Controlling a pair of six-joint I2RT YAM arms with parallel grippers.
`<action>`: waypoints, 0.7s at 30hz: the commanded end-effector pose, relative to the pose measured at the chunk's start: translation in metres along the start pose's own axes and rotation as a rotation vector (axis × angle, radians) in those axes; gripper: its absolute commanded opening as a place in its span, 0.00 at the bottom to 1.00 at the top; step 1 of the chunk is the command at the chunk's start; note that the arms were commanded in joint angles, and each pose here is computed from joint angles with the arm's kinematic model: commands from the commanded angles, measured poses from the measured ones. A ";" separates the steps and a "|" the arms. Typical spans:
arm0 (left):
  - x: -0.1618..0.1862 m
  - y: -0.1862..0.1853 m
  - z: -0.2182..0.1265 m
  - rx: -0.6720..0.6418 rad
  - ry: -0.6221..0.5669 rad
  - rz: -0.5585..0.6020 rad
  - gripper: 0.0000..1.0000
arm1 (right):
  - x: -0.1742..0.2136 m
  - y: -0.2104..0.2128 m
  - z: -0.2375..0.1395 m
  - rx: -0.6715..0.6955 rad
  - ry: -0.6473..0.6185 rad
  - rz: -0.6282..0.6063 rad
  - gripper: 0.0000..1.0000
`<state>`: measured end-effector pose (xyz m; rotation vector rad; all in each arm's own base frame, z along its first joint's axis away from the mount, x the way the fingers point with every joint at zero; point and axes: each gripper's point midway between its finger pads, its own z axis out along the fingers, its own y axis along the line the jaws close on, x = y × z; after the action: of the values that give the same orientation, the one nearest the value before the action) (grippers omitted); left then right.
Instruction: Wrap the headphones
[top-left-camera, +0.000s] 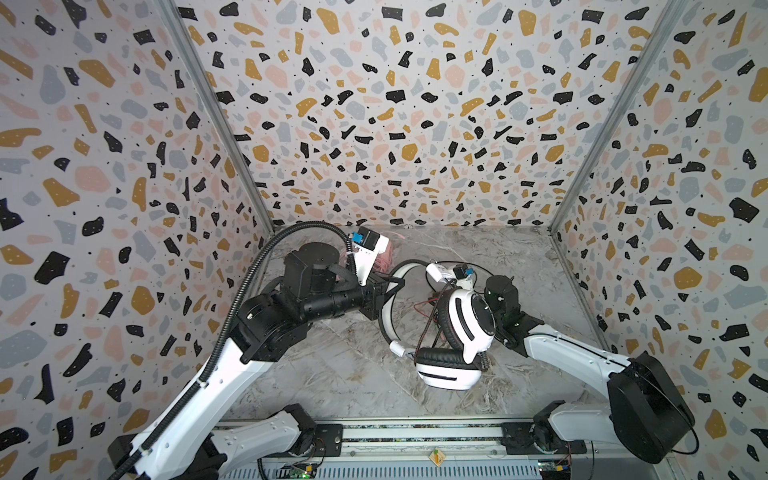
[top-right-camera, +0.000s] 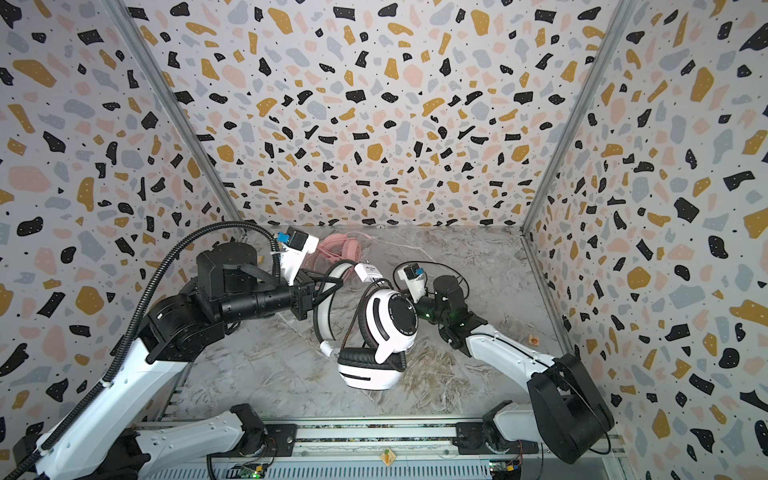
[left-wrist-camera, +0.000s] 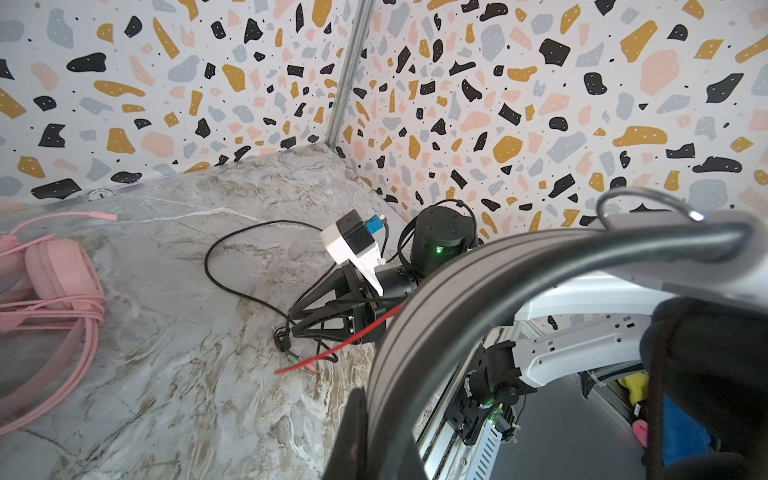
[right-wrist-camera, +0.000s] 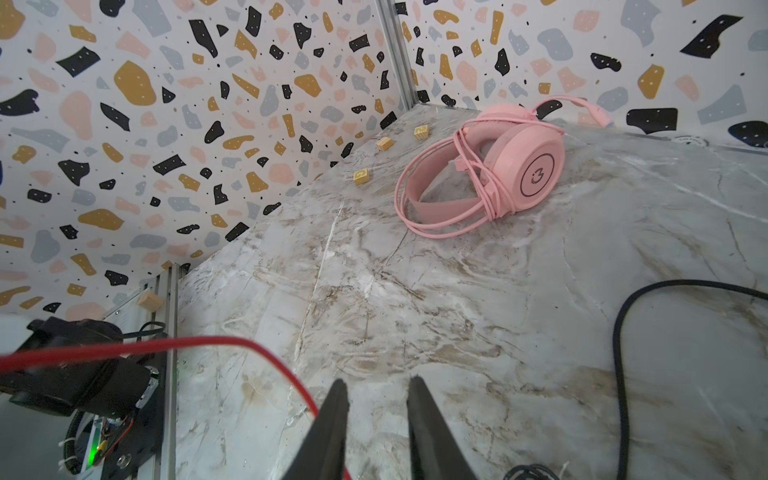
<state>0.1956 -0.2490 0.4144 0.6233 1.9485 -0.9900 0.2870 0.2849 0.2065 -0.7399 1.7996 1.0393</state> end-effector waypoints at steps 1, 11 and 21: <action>-0.041 -0.024 -0.019 0.069 -0.145 -0.001 0.00 | 0.002 0.010 -0.001 -0.067 -0.011 0.012 0.31; -0.074 -0.012 -0.030 -0.061 -0.198 0.031 0.00 | 0.062 0.005 -0.022 -0.026 0.065 0.060 0.43; -0.095 0.005 -0.023 -0.065 -0.232 0.004 0.00 | 0.066 0.028 -0.035 -0.155 0.047 0.056 0.63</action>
<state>0.2390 -0.2283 0.4582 0.4710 1.9081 -0.8432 0.2281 0.2568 0.1535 -0.7739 1.8523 1.1607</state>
